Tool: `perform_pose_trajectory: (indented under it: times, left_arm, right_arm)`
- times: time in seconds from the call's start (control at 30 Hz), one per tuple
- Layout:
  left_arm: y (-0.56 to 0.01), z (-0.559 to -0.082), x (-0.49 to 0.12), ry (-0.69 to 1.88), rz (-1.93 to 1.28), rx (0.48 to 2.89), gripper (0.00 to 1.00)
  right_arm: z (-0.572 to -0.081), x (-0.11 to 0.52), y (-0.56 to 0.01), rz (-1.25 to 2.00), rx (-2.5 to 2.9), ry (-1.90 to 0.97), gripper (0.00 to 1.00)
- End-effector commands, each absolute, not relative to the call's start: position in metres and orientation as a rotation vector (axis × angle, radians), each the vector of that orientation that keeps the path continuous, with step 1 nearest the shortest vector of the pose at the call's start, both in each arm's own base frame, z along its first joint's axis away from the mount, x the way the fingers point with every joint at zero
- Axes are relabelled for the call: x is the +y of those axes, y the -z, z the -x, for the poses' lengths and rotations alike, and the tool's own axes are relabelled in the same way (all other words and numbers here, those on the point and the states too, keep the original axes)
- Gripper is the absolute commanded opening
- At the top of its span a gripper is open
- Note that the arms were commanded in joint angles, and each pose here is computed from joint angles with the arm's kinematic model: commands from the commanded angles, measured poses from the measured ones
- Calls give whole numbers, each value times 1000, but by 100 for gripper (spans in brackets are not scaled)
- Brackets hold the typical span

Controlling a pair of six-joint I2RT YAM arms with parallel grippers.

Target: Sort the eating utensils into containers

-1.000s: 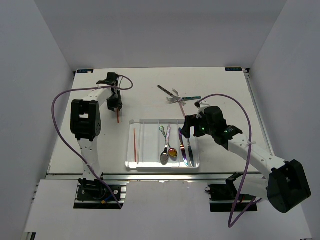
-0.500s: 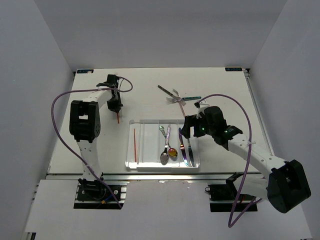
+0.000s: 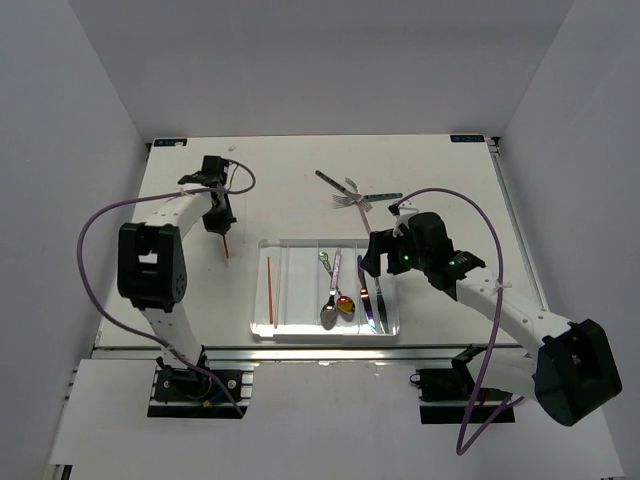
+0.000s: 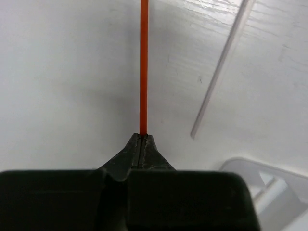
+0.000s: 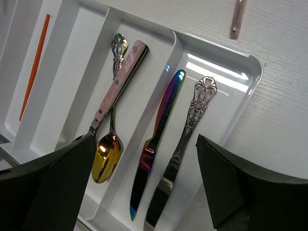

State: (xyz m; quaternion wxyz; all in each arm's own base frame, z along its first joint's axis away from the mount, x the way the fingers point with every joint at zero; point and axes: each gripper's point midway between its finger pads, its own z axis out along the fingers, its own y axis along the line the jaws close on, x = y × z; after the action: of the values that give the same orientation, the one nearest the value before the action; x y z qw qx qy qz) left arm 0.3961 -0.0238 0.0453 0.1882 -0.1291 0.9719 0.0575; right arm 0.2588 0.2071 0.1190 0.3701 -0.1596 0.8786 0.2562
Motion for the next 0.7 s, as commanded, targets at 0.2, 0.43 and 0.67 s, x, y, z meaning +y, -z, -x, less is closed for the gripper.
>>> perform_pose_trajectory:
  times: [0.2, 0.43, 0.67]
  left_arm:
    - [-121, -366, -56, 96, 338, 2547, 0]
    - [-127, -321, -155, 223, 123, 2518, 0]
    - [-91, -281, -178, 227, 76, 2551, 0]
  right_arm:
    - [-266, 209, -128, 427, 2212, -656, 89]
    - [-268, 206, -128, 419, 2216, -634, 89]
    - [-266, 206, -130, 420, 2206, -638, 89]
